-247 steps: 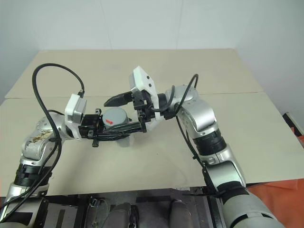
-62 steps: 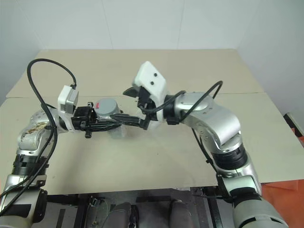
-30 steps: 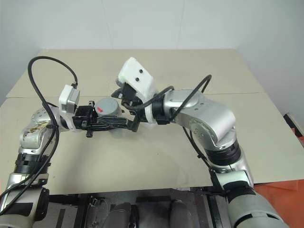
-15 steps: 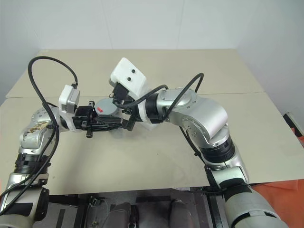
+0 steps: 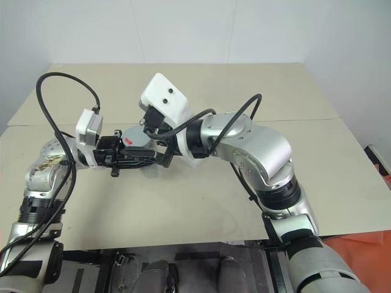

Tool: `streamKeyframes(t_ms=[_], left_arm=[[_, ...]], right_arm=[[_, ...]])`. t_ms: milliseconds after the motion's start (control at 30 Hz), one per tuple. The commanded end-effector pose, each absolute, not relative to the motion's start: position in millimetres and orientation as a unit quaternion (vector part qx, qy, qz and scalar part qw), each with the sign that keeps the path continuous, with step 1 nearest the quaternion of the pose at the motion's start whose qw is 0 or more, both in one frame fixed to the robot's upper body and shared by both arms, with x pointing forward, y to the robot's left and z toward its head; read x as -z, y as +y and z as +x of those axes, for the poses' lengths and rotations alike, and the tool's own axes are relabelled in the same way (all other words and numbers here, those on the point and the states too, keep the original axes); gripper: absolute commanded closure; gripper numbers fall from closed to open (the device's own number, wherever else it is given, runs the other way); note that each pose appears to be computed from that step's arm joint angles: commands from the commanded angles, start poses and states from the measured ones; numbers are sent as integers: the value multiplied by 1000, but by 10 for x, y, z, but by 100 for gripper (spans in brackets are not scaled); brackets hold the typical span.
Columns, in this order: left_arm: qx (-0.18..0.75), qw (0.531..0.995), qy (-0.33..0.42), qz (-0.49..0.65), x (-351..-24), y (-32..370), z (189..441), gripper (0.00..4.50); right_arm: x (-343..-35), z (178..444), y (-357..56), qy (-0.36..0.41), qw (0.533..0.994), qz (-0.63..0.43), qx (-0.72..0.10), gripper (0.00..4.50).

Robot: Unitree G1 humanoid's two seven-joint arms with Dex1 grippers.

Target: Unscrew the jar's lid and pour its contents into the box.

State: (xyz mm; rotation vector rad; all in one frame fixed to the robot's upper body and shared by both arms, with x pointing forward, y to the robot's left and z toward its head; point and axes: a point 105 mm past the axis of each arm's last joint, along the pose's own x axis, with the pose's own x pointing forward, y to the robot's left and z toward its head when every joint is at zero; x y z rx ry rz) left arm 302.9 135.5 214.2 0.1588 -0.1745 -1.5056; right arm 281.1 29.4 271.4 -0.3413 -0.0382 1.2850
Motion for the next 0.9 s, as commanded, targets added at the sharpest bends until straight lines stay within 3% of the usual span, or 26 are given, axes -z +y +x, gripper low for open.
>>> streamKeyframes(t_ms=[33, 667, 833, 900], left_arm=[[685, 717, -97, 87, -2231, 1341, 2984, 258], [686, 716, -94, 86, -2222, 1343, 2984, 258], [686, 716, -95, 87, -2225, 1343, 2984, 258], [686, 716, -95, 87, -2226, 1344, 2984, 258]], right_arm=[[-2897, 2726, 310, -67, 781, -164, -598, 5], [-2912, 2730, 308, -73, 782, -160, -598, 5], [-2899, 2735, 306, -70, 782, -160, -598, 164], [-2898, 2736, 306, -70, 782, -160, -598, 174]])
